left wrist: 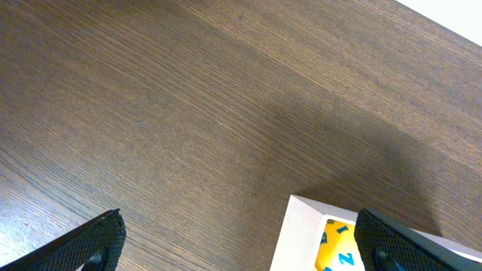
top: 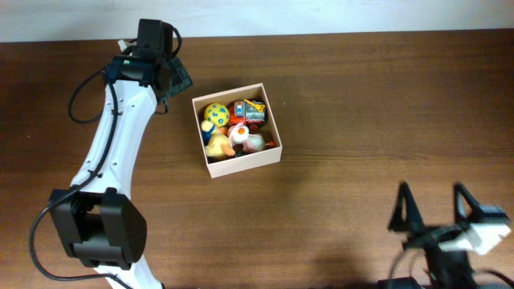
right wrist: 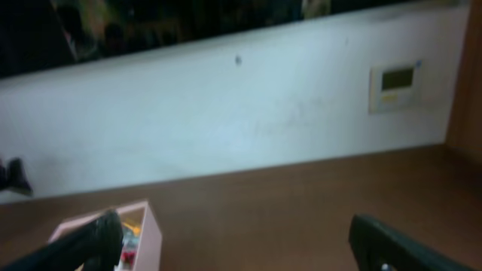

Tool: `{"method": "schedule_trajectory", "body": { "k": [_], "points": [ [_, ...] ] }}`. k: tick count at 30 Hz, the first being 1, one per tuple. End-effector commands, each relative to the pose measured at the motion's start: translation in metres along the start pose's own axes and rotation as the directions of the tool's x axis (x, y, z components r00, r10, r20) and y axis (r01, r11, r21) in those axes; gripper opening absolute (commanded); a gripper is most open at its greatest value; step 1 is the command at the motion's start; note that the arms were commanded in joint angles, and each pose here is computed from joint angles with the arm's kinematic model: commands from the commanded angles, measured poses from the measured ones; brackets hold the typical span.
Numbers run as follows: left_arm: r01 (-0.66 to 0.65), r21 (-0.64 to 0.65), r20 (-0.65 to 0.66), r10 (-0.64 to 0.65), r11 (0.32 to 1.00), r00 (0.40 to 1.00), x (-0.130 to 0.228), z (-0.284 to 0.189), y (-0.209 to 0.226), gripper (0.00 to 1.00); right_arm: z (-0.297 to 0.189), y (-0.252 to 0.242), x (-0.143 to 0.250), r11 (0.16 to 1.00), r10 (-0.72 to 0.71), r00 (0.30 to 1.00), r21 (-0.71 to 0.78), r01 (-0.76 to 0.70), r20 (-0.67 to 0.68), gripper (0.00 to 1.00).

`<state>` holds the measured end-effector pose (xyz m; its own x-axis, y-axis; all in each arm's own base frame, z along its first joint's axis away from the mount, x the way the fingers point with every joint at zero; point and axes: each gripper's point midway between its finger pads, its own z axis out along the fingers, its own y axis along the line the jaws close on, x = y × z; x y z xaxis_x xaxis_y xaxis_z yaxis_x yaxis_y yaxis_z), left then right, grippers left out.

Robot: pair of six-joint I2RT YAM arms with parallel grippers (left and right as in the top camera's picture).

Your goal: Pack container

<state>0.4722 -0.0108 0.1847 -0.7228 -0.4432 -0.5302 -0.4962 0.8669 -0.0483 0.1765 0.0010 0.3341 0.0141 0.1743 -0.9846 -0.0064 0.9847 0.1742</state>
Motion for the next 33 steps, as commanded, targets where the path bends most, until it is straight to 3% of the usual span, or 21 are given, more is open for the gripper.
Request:
{"method": "schedule_trajectory", "body": {
  "k": [1, 10, 33],
  "points": [
    [0.022, 0.014, 0.023, -0.022, 1.000, 0.999, -0.008, -0.009, 0.000, 0.99, 0.026, -0.009, 0.040, 1.000, -0.001, 1.000, 0.018, 0.002, -0.015, 0.99],
    [0.022, 0.014, 0.023, -0.022, 1.000, 0.999, -0.008, -0.009, 0.000, 0.99, 0.059, -0.029, 0.109, 0.999, -0.001, 1.000, 0.049, 0.001, 0.006, 0.99],
    [0.022, 0.014, 0.023, -0.022, 1.000, 0.999, -0.008, -0.009, 0.000, 0.99, 0.064, -0.049, 0.173, 0.994, -0.002, 0.995, 0.106, 0.012, -0.096, 0.99]
  ]
}}
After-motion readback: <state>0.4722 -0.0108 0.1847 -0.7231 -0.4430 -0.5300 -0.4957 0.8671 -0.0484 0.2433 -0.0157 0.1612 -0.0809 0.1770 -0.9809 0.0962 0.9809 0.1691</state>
